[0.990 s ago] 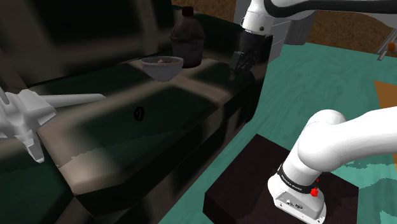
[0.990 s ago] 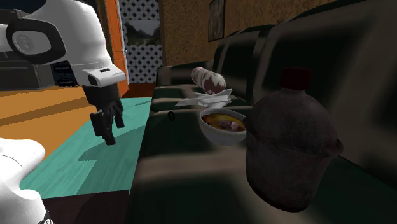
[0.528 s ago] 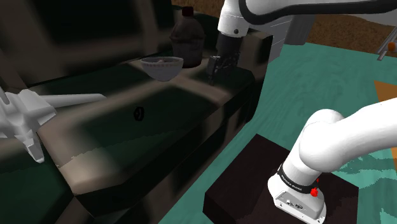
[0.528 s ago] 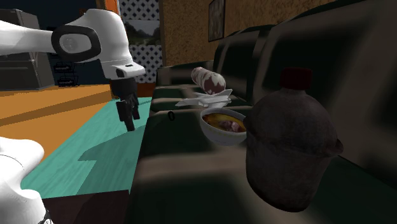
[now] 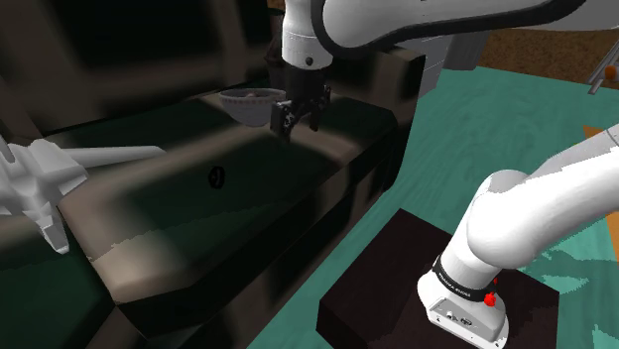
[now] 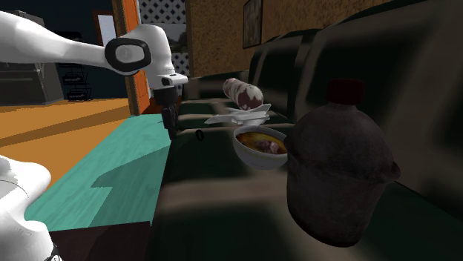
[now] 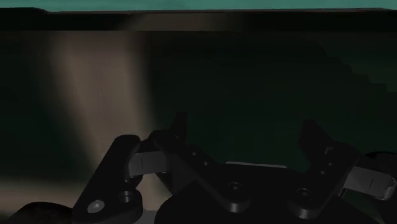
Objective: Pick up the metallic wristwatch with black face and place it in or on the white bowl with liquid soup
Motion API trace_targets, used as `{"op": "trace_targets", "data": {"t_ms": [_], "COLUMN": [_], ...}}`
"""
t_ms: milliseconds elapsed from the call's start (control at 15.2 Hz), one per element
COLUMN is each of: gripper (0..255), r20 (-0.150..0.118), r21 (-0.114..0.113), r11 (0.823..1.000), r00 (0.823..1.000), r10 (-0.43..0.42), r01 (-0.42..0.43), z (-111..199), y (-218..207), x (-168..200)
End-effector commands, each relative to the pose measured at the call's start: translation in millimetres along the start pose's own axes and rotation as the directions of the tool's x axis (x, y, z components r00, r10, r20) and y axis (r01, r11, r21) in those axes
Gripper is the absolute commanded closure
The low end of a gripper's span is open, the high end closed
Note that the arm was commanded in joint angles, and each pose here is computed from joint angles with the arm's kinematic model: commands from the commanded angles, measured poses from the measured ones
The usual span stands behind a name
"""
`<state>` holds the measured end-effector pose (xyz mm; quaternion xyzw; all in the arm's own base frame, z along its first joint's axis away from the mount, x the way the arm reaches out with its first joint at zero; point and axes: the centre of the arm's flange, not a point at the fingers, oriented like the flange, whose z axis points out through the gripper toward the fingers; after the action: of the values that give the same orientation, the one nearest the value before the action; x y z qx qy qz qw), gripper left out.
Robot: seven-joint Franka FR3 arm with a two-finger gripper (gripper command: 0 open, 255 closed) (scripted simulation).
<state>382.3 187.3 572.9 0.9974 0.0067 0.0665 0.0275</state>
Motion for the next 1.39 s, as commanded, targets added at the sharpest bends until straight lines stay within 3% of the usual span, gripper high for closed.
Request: {"op": "trace_targets", "data": {"t_ms": [0, 858, 1320], "gripper": [0, 0, 0], "r20": [-0.005, -0.035, -0.035], "r21": [-0.021, -0.162, -0.162], "r11": [1.000, 0.986, 0.986], "r00": [1.000, 0.998, 0.998], "r10": [-0.006, -0.051, -0.051], "r01": [0.006, 0.045, 0.045], "z": [1, 33, 69], "y": [-26, -201, -195], "x": [9, 65, 67]}}
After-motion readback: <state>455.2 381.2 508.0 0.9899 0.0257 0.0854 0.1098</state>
